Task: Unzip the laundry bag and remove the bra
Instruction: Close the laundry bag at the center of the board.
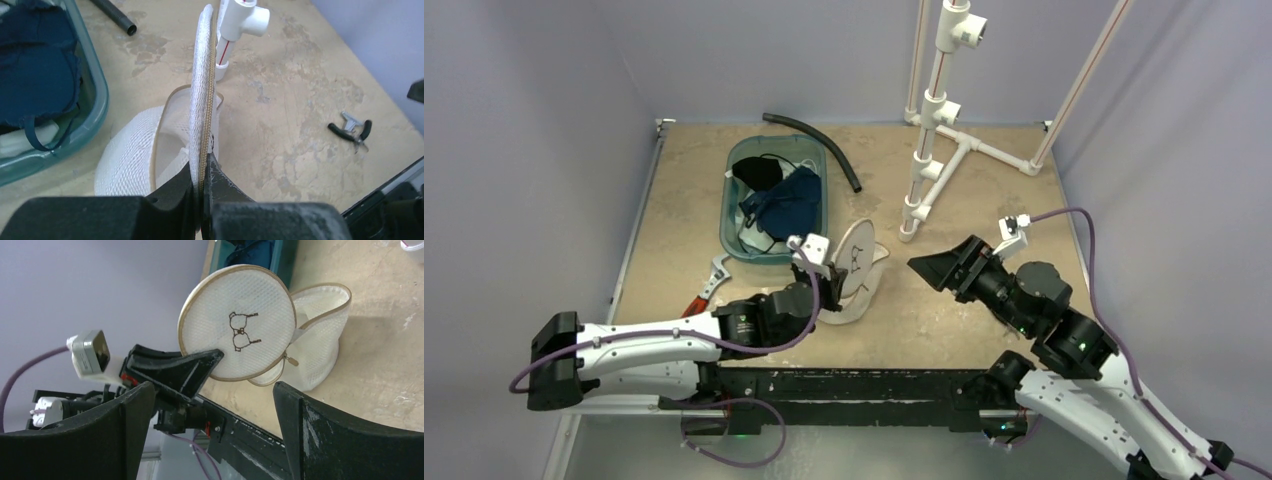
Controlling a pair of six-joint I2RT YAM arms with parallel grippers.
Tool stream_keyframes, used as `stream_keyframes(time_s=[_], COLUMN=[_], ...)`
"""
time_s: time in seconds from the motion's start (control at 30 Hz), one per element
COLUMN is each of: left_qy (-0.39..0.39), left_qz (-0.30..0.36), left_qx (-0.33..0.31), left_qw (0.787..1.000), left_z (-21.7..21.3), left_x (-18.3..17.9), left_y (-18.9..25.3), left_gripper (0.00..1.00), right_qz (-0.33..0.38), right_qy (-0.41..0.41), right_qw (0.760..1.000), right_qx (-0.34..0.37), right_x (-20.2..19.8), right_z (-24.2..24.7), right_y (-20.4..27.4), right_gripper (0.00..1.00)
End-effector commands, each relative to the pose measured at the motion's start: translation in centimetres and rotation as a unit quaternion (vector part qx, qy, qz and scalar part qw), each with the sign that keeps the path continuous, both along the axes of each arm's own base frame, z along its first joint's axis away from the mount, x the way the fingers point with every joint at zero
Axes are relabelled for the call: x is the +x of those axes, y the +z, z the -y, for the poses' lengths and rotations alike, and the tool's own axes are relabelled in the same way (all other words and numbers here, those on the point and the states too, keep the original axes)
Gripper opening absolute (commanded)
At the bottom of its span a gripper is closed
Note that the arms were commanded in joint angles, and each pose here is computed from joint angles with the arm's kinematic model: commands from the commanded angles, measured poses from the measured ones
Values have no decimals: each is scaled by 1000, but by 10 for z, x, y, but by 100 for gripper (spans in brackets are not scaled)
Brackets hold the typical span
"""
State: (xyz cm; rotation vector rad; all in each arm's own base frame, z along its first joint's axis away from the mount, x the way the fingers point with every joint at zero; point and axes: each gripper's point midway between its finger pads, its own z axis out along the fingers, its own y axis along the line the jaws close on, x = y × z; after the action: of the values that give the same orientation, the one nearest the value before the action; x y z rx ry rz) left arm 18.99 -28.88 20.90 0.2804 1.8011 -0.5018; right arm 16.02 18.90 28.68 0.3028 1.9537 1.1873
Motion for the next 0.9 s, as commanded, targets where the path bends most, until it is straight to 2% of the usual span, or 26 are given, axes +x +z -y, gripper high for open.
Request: stream_keyframes(time_s=[0.0,0.13,0.3,0.43,0.63,0.8,0.87], left_qy=[8,3,-7,2,37,66,77], left_qz=[-84,-137,-186,-216,-235,-219,-217], left_qx=[-149,-218,-275,-290,-273,-238,-213], left_qw=[985,966,943,932,932,944,950], left_z=[2,5,9,6,-6,-18,-22], left_x=[2,2,-6,-7,5,16,18], left_y=[-2,-10,-22,-42,-65,-58,-59], left_gripper=[0,0,0,0,0,25,32], right_qz=[27,53,79,70,57,47,44], right_qy=[4,34,50,71,76,88,88], right_qw=[999,997,993,991,990,989,989], right_qx=[-26,-47,-77,-91,-102,-105,-107], right_x=[5,4,10,11,13,8,8], right_z=[0,-7,-14,-22,-25,-26,-26], right_y=[-17,-29,-42,-62,-85,-96,-99], right_gripper=[90,88,79,75,72,73,73])
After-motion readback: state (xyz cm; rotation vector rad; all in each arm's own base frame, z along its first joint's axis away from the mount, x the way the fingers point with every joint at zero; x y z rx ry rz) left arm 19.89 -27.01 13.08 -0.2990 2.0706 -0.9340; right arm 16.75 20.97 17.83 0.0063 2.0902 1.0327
